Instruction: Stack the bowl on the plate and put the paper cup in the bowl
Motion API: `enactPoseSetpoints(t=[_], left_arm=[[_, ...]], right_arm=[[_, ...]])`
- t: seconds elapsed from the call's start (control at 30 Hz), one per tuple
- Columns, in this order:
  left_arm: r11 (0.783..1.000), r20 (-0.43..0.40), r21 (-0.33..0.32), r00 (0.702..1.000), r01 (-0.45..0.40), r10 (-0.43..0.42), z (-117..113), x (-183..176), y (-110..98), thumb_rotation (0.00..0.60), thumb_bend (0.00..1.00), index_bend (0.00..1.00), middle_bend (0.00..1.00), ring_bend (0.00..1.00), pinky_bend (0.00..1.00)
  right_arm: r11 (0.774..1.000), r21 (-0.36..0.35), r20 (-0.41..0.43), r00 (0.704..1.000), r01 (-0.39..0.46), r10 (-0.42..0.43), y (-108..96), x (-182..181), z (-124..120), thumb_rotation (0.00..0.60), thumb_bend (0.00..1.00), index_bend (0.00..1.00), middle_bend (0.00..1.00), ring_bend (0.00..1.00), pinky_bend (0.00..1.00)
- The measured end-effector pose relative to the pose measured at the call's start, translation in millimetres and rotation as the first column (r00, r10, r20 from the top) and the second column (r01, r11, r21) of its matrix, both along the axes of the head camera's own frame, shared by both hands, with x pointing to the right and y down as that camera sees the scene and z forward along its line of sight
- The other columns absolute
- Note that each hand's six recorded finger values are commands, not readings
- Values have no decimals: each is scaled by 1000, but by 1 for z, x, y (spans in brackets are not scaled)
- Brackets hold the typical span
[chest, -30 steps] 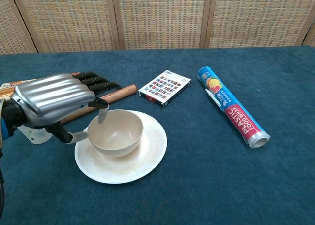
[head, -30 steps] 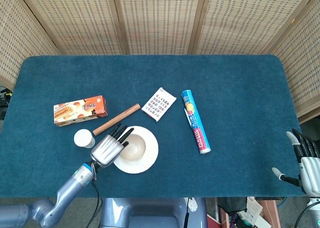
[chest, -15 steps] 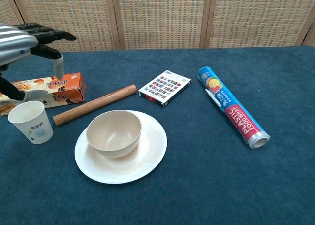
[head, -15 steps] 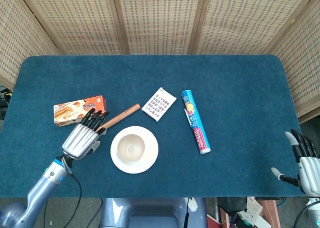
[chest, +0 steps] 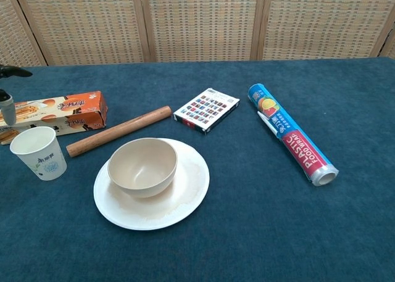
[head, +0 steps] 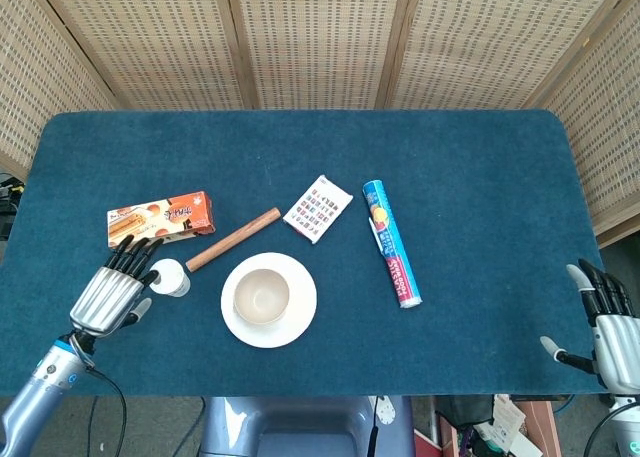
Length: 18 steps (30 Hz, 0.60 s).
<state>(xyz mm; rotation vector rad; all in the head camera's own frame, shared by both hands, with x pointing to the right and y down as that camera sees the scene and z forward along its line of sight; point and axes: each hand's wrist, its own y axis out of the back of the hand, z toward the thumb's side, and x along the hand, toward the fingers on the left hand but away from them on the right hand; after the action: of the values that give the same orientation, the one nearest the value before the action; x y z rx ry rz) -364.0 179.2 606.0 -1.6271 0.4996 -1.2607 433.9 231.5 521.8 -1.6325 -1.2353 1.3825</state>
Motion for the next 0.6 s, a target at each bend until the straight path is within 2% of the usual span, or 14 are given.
enactPoseSetpoints(t=[0.3, 0.6], left_arm=[[999, 24, -28, 999, 28, -27, 20, -12, 2, 600, 323, 455, 22, 0, 8], [998, 56, -59, 998, 22, -19, 45, -5, -1, 600, 323, 469, 23, 0, 8]], right_arm=[[1000, 2, -3, 1000, 9, -9, 1, -3, -1, 600, 146, 0, 0, 0, 0], [1000, -1, -6, 1000, 12, -12, 1, -3, 0, 600, 145, 0, 0, 0, 0]])
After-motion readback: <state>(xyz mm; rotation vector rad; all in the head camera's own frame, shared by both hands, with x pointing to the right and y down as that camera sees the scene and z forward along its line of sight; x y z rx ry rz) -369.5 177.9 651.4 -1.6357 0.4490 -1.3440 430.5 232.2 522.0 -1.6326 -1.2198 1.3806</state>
